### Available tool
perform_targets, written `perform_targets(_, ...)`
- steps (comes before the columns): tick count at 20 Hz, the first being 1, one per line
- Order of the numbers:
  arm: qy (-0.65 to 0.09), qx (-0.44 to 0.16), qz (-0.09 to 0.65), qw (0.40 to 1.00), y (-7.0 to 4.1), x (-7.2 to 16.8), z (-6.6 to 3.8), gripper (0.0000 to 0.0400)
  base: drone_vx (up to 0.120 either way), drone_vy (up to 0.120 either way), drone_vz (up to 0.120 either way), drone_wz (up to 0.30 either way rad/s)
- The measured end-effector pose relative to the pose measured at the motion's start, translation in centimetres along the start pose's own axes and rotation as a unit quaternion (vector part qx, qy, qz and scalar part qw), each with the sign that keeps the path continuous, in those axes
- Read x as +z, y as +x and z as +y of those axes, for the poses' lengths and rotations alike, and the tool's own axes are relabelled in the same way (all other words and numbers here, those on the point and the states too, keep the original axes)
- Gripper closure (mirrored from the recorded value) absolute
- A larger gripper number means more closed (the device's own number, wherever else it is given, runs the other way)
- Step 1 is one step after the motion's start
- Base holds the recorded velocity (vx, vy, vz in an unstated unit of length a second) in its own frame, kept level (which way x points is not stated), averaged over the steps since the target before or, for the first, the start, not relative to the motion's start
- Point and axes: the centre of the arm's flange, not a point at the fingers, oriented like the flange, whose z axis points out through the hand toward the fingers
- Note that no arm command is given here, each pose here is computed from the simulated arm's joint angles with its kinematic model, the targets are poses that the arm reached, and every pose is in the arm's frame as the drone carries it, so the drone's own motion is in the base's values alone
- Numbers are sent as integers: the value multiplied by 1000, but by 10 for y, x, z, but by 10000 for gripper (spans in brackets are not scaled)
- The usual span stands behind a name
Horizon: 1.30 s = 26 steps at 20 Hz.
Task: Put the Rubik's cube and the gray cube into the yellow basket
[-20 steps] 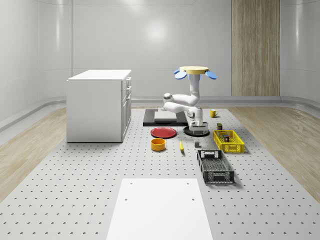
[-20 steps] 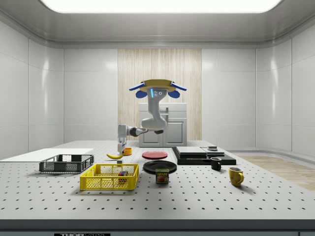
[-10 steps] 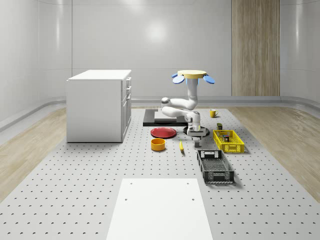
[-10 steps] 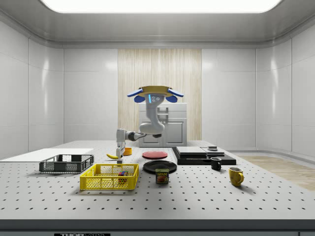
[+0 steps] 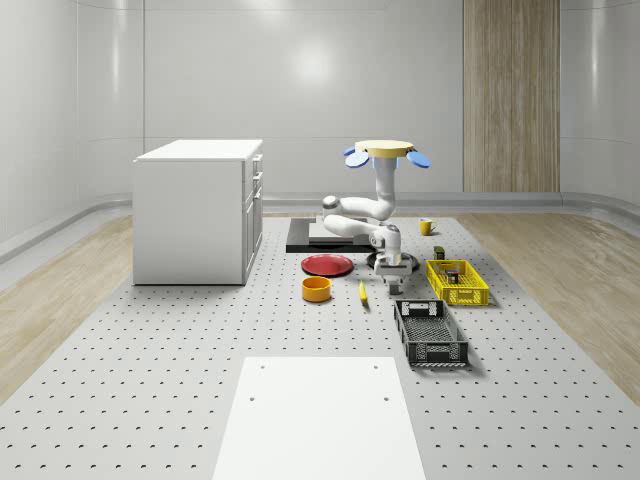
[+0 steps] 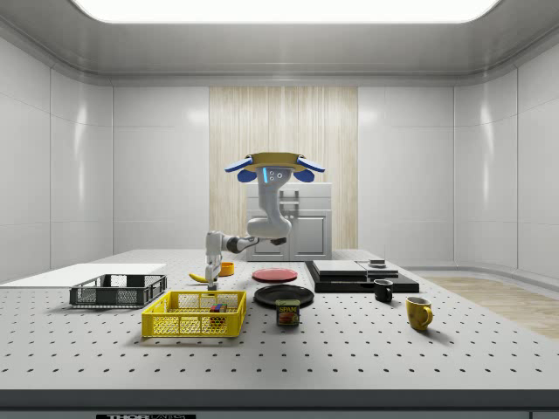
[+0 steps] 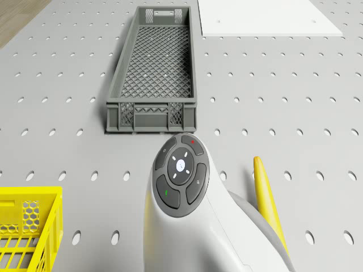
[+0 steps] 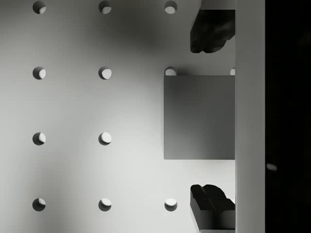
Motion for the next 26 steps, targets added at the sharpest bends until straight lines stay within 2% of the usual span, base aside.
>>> perform_targets(8,0,0,0,1000,6,12,-6,0,0,0,0,0)
perform_targets(26,0,0,0,1000,8,23,-8,0,-7,0,0,0)
